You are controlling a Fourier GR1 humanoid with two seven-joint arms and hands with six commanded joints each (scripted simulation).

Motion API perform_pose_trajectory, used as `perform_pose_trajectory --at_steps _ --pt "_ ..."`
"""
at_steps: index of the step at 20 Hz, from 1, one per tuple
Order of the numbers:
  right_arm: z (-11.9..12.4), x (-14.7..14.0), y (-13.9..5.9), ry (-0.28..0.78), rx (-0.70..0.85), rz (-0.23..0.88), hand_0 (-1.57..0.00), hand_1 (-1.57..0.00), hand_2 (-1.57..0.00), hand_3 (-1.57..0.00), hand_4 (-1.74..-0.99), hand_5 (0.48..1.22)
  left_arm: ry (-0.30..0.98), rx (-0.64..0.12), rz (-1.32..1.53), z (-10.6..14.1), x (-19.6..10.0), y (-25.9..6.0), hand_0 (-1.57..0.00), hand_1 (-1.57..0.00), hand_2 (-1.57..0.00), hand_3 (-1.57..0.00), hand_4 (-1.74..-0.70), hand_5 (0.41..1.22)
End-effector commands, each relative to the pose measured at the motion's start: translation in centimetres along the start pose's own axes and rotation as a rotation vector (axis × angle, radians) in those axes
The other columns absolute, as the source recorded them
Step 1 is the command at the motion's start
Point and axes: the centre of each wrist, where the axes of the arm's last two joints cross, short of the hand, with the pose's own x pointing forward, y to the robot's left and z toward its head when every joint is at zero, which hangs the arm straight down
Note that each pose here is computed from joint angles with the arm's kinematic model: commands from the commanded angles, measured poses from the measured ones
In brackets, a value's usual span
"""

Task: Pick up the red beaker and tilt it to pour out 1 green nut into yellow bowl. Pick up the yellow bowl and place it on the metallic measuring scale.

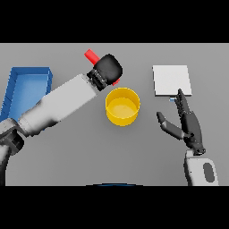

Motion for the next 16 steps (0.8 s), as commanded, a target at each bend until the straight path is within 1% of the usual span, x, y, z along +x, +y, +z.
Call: perform_pose_trajectory --at_steps 1,2,4,6,7,8,11,13,14,16 --pt "-0.2 -0.1 0.0 0.013 -0.002 0.006 0.00 0.00 0.00 0.00 -1.298 0.599 -0.003 -0.011 -0.037 -0.2 0.4 0.1 -1.57 -1.57 -1.57 -1.47 -1.73 1.221" --pt "-0.2 -0.1 0.0 0.004 -0.003 0.013 0.00 0.00 0.00 0.00 -1.299 0.601 -0.012 -0.010 -0.065 -0.4 1.0 0.2 -1.57 -1.57 -1.57 -1.49 -1.73 1.221" --pt "-0.2 0.0 -0.2 0.012 -0.003 0.011 0.00 0.00 0.00 0.00 -1.291 0.603 -0.007 -0.007 -0.141 -0.5 1.0 0.4 -1.57 -1.57 -1.57 -1.52 -1.74 1.221" --pt "-0.1 -0.2 0.2 0.013 -0.002 0.007 0.00 0.00 0.00 0.00 -1.287 0.604 -0.004 -0.025 -0.210 -0.8 1.5 0.4 -1.57 -1.57 -1.57 -1.54 -1.74 1.221" --pt "-0.1 0.0 0.1 0.001 -0.006 0.015 0.00 0.00 0.00 0.00 -1.283 0.602 -0.010 -0.042 -0.256 -1.0 1.9 0.4 -1.57 -1.57 -1.57 -1.55 -1.74 1.221" --pt "-0.2 -0.1 -0.4 0.011 -0.010 0.017 0.00 0.00 0.00 0.00 -1.285 0.605 -0.034 -0.048 -0.299 -1.0 2.3 0.7 -1.57 -1.57 -1.57 -1.55 -1.74 1.221" --pt "0.2 -0.4 -0.2 0.012 -0.006 0.021 0.00 0.00 0.00 0.00 -1.289 0.604 -0.040 -0.063 -0.374 -1.4 3.6 1.3 -1.57 -1.57 -1.57 -1.56 -1.74 1.221" --pt "0.3 -0.5 -0.2 0.007 -0.009 0.024 0.00 0.00 0.00 0.00 -1.283 0.601 -0.033 -0.086 -0.402 -1.5 3.3 1.5 -1.57 -1.57 -1.57 -1.56 -1.74 1.221" --pt "0.1 -0.2 0.0 -0.002 -0.006 0.031 0.00 0.00 0.00 0.00 -1.282 0.603 -0.031 -0.090 -0.425 -1.6 3.4 1.7 -1.57 -1.57 -1.57 -1.57 -1.74 1.221" --pt "0.0 -0.3 -0.2 0.016 -0.016 0.046 0.00 0.00 0.00 0.00 -1.274 0.592 -0.023 -0.097 -0.475 -1.6 3.3 2.2 -1.57 -1.57 -1.57 -1.57 -1.74 1.221"
